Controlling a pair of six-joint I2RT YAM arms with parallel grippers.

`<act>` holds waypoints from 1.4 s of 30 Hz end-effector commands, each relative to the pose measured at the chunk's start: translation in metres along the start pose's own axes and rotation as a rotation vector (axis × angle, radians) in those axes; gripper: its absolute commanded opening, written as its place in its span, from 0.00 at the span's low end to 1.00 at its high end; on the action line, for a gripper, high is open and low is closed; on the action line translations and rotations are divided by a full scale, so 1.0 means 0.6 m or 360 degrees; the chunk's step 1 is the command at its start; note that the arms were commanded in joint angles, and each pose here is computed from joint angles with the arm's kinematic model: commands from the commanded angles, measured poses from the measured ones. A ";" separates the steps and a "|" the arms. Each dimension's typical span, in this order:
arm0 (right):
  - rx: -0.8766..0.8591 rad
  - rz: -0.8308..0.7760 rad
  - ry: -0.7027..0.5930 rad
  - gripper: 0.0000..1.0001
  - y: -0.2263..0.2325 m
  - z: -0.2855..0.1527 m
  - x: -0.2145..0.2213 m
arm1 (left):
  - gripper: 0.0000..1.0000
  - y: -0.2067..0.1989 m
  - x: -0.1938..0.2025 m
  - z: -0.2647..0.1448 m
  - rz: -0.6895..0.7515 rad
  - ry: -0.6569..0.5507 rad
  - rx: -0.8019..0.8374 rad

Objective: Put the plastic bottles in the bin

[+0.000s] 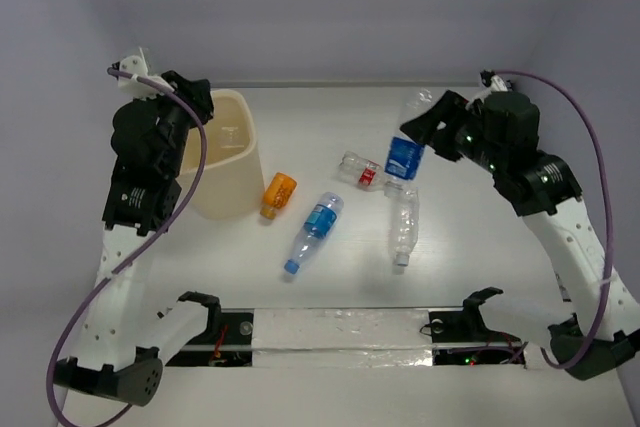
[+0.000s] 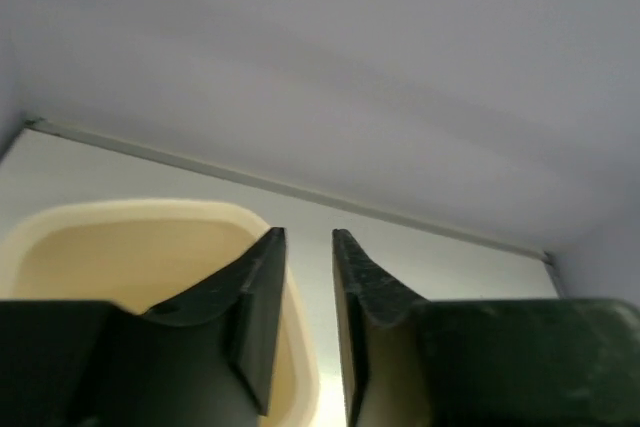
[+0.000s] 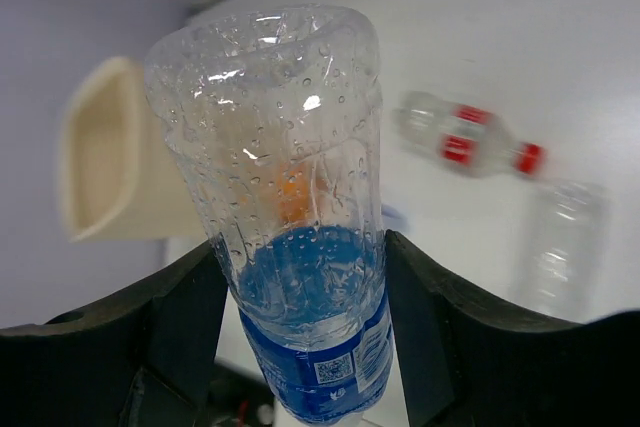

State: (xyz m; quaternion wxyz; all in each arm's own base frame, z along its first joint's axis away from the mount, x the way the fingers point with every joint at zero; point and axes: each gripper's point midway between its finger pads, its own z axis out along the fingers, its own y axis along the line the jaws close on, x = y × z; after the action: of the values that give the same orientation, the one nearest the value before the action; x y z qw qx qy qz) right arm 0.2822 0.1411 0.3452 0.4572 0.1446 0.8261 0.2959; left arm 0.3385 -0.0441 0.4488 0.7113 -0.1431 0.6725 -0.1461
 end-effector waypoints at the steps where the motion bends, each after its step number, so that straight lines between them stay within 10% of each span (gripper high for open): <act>1: -0.0440 0.0040 -0.0070 0.42 0.167 -0.003 -0.038 | 0.21 -0.040 0.057 -0.045 -0.0093 0.0181 0.0178; 11: -0.0961 0.0164 -0.0114 0.42 0.495 0.117 -0.035 | 0.16 -0.049 -0.015 -0.130 -0.0203 0.0138 0.0158; 19: -0.0993 0.0373 -0.0231 0.42 0.603 0.239 0.008 | 0.19 -0.095 -0.100 -0.158 -0.0308 0.0028 0.0306; 22: -0.0936 0.0338 -0.0220 0.53 0.603 0.291 0.063 | 0.21 -0.100 -0.101 -0.160 -0.0309 0.0031 0.0332; 26: -0.0905 0.0174 -0.0209 0.95 0.604 0.294 0.087 | 0.37 -0.103 -0.099 -0.156 -0.0331 0.0020 0.0348; 34: -0.0966 -0.0004 -0.0352 1.00 0.601 0.184 0.001 | 0.55 -0.149 -0.086 -0.136 -0.0355 0.0098 0.0545; 37: -0.0887 -0.0015 -0.0427 0.79 0.553 0.123 -0.052 | 0.49 -0.167 -0.045 -0.128 -0.0347 0.0204 0.0638; 39: -0.0694 -0.0051 -0.0390 0.36 0.467 0.157 -0.022 | 0.43 -0.189 0.019 -0.126 -0.0327 0.0368 0.0698; 42: -0.0518 -0.0007 -0.0364 0.00 0.322 0.129 -0.009 | 0.27 -0.220 0.142 -0.138 -0.0249 0.0639 0.0736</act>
State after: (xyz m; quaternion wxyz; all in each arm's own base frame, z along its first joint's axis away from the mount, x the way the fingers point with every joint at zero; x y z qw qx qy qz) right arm 0.3473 0.3813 0.4642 0.5460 0.0556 0.7102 0.4409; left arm 0.2616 -0.1564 0.4589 0.6109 -0.0464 0.7034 -0.3604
